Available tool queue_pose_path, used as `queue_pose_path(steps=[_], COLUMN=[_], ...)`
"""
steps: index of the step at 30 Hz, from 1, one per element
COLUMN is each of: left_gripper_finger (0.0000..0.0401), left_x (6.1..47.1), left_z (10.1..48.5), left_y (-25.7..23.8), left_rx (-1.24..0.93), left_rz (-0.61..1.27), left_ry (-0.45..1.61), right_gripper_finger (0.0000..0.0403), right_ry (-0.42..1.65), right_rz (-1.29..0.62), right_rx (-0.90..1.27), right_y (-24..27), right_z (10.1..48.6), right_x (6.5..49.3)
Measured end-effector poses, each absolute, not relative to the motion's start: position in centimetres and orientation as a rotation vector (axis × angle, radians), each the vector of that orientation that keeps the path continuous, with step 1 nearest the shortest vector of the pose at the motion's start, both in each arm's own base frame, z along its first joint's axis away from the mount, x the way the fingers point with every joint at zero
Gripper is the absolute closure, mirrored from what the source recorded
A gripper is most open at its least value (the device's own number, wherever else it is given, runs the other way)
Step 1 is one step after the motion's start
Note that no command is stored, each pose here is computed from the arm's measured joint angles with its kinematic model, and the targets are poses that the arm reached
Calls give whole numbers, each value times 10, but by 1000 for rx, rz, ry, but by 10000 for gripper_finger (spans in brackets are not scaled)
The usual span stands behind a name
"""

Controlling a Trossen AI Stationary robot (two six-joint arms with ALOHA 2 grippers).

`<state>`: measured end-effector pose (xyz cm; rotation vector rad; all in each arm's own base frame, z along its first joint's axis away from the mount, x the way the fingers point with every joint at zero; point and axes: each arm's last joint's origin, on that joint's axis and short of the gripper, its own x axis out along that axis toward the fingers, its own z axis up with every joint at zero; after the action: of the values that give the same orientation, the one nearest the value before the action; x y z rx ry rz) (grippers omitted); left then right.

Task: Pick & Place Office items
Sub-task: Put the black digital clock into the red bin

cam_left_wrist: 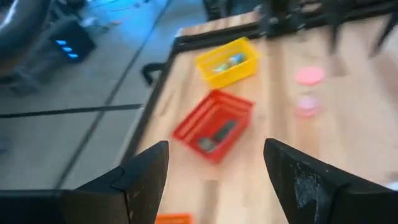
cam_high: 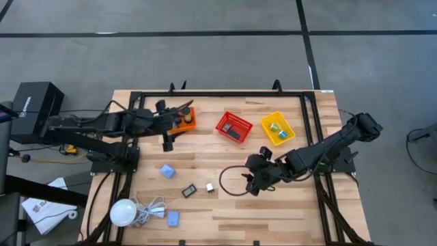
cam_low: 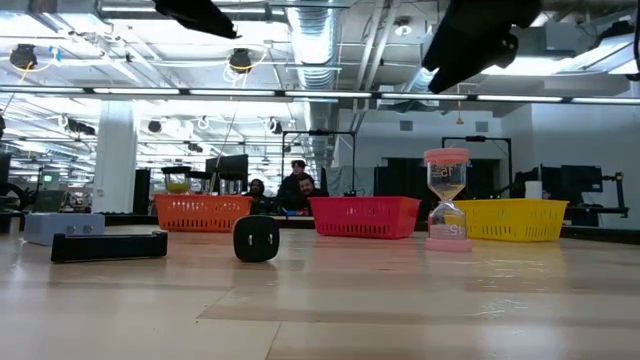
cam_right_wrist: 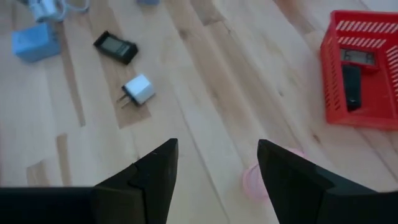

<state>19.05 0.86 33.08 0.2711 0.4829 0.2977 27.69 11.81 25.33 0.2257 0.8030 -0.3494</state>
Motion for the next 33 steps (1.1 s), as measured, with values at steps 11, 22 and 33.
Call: queue_pose_path(steps=[11, 22, 33], left_gripper_finger=[145, 145, 145], left_x=[214, 218, 237], left_z=[311, 307, 265], left_y=[-20, -65, -113], left_rx=[165, -115, -229], left_rz=[128, 31, 46], left_ry=[549, 517, 674], right_gripper_finger=[191, 191, 191], right_ry=[794, 809, 809], right_rz=[-411, -388, -392], right_rx=[274, 222, 220], right_y=[94, 89, 88], right_z=[254, 254, 254], right_x=[287, 289, 290])
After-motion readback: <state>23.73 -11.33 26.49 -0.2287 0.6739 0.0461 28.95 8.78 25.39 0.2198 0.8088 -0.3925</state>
